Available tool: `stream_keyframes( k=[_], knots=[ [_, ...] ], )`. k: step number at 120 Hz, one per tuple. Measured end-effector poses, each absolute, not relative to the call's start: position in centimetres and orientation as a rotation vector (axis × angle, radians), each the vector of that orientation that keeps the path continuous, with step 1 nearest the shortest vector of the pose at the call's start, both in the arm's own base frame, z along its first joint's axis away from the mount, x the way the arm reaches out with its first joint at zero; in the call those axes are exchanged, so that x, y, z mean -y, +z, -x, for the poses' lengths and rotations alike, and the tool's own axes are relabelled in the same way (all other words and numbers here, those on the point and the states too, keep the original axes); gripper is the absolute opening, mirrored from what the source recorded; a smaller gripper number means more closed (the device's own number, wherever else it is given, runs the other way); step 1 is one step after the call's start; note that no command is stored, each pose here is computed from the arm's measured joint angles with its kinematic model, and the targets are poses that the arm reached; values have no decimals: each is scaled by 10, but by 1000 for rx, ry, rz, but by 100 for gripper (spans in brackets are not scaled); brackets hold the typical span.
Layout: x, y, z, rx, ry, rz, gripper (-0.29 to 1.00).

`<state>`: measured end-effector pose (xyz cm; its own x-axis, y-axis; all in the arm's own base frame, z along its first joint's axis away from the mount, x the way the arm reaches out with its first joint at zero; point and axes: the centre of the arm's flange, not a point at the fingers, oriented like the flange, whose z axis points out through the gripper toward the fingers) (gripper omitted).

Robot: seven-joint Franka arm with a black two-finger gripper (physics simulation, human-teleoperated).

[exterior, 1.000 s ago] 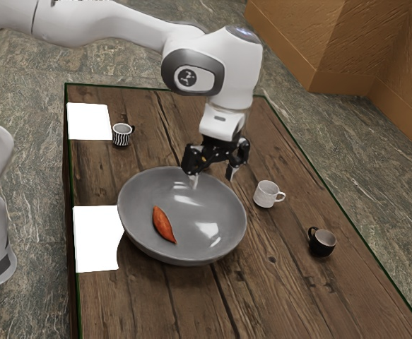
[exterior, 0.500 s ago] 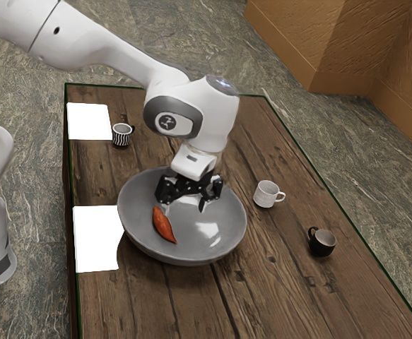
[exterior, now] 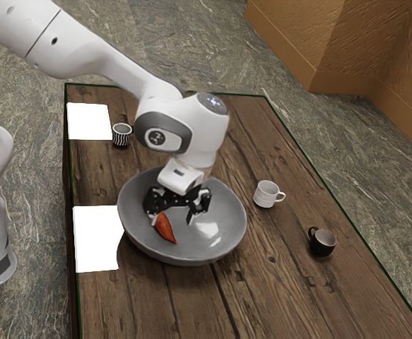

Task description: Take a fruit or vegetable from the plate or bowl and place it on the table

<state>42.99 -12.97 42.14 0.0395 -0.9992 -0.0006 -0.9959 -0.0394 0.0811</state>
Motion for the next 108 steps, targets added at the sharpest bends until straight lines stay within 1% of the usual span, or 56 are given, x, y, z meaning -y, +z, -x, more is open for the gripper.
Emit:
stream_keyframes(
  k=[33, 40, 48, 68, 74, 81, 89, 108],
  knots=[
    [132, 415, -429, 2152, -75, -2216, 69],
    [132, 415, -429, 2152, -74, -2217, 63],
    [133, 415, -429, 2154, -70, -2217, 52],
    [140, 416, -426, 2168, -70, -2211, 38],
    [140, 418, -426, 2168, -68, -2214, 29],
    [141, 419, -426, 2166, -67, -2217, 22],
    [141, 420, -425, 2164, -66, -2221, 18],
    [141, 422, -425, 2155, -67, -2230, 17]
  ],
)
